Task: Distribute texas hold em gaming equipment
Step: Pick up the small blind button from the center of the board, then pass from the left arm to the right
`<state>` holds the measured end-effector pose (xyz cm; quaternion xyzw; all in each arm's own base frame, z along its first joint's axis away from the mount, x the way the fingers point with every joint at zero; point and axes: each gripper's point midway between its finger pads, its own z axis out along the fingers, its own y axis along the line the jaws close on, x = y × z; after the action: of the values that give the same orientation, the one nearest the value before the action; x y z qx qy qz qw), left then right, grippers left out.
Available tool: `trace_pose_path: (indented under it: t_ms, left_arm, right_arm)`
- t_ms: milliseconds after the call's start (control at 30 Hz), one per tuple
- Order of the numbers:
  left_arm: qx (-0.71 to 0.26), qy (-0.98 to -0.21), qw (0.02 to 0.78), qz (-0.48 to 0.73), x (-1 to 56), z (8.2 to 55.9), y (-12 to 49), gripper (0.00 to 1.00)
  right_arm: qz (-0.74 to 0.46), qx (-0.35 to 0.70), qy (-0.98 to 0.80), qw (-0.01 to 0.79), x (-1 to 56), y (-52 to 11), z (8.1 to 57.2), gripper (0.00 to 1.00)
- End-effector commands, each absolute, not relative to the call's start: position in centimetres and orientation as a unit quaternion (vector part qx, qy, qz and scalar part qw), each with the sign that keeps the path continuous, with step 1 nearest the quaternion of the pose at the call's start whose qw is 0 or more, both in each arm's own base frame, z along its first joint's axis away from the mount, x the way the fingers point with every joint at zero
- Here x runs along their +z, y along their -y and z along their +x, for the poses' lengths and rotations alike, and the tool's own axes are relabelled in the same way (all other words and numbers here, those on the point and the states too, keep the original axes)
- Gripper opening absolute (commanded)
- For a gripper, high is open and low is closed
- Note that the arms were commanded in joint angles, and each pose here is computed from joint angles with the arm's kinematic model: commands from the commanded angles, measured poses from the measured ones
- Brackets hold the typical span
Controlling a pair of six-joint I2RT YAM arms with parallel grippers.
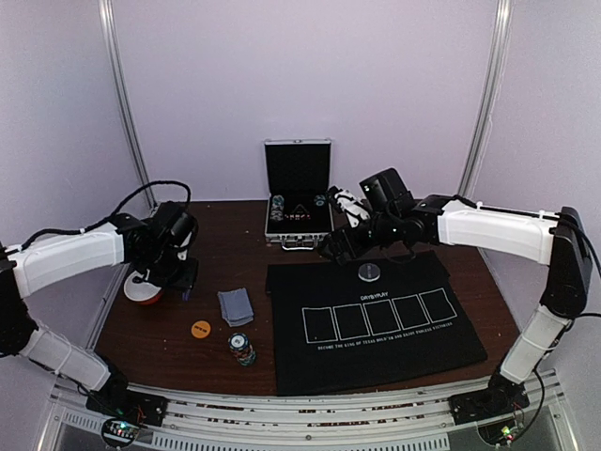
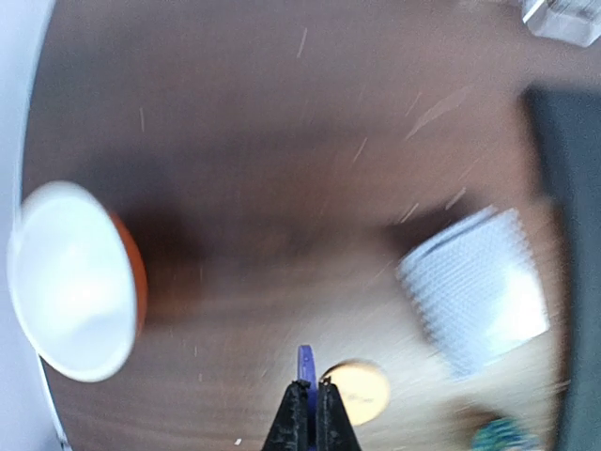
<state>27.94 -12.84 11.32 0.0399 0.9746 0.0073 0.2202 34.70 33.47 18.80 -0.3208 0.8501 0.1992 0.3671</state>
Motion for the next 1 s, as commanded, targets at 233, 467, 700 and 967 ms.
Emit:
trace_pose_path:
  t_ms: [233,467,700,967]
  left_arm:
    - [-0.298,-0.769,0.525,0.213,35.9,30.2,23.3,0.0]
    - [-0.422,-0.649,0.549,0.316,42.7,26.4,27.8,0.0]
    - [-0.468,-0.598,0.538,0.366,44.1,24.2,30.6,0.0]
    - [-0.468,-0.597,0.537,0.369,43.8,24.3,30.9,0.0]
  right_arm:
    - [-0.364,0.401,-0.702,0.462,33.0,-38.6,29.8,0.95]
    - [-0.362,0.549,-0.582,0.478,40.7,-42.3,27.3,0.88]
    - [-0.379,0.611,-0.541,0.437,42.3,-45.2,26.3,0.81]
    - [-0.394,0.62,-0.54,0.412,41.3,-46.4,26.1,0.44]
